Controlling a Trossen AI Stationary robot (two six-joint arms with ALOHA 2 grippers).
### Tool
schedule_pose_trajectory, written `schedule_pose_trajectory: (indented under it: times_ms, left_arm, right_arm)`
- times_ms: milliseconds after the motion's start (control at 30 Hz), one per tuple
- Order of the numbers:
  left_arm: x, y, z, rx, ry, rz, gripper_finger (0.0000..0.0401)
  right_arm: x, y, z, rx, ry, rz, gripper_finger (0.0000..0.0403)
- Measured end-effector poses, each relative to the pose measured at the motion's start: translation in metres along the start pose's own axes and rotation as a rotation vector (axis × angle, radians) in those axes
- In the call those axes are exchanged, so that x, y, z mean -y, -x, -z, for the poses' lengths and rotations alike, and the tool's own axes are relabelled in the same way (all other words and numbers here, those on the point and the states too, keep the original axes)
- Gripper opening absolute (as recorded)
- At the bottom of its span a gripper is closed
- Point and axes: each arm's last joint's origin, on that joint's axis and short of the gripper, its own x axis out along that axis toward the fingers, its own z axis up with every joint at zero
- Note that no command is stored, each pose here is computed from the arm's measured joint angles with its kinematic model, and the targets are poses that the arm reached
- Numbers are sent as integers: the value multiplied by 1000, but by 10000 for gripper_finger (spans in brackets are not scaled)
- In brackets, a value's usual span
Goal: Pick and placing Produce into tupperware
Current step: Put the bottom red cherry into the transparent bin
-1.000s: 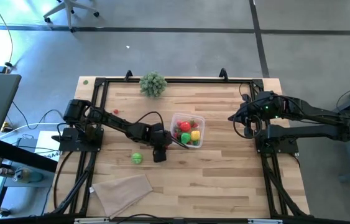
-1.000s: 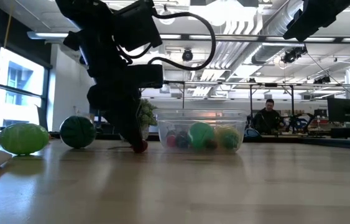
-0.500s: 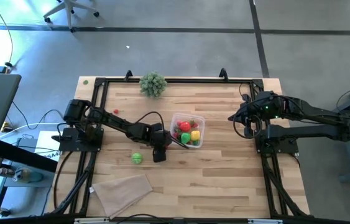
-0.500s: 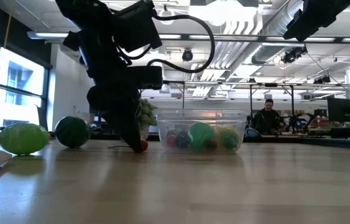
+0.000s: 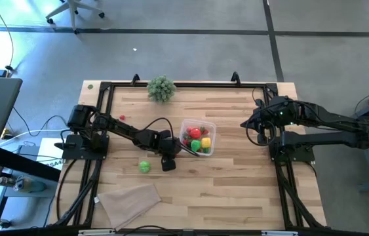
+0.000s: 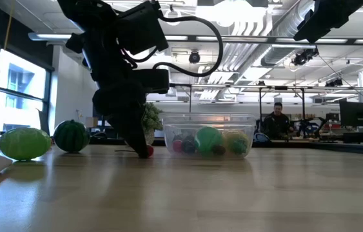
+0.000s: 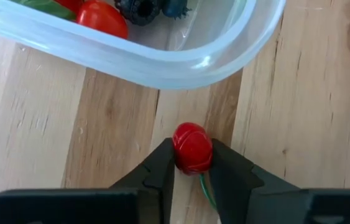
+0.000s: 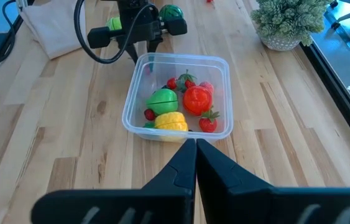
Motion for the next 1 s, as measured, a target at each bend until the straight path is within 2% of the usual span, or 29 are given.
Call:
schedule_pose_trajectory:
  times_ms: [200, 567, 800, 1000]
  left_arm:
    - [0, 0, 0, 1, 0, 0, 62]
    - [0, 3, -1, 7, 21, 0, 70]
    - [-3, 35, -8, 87, 37, -14, 71]
    - [-8, 75, -19, 239, 34, -81, 71]
  right_arm:
    - [0, 0, 0, 0, 0, 0, 2]
    - [0, 0, 0, 0, 0, 0, 2]
    - [0, 0, 0, 0, 0, 0, 2]
    - [0, 0, 0, 0, 0, 0, 2]
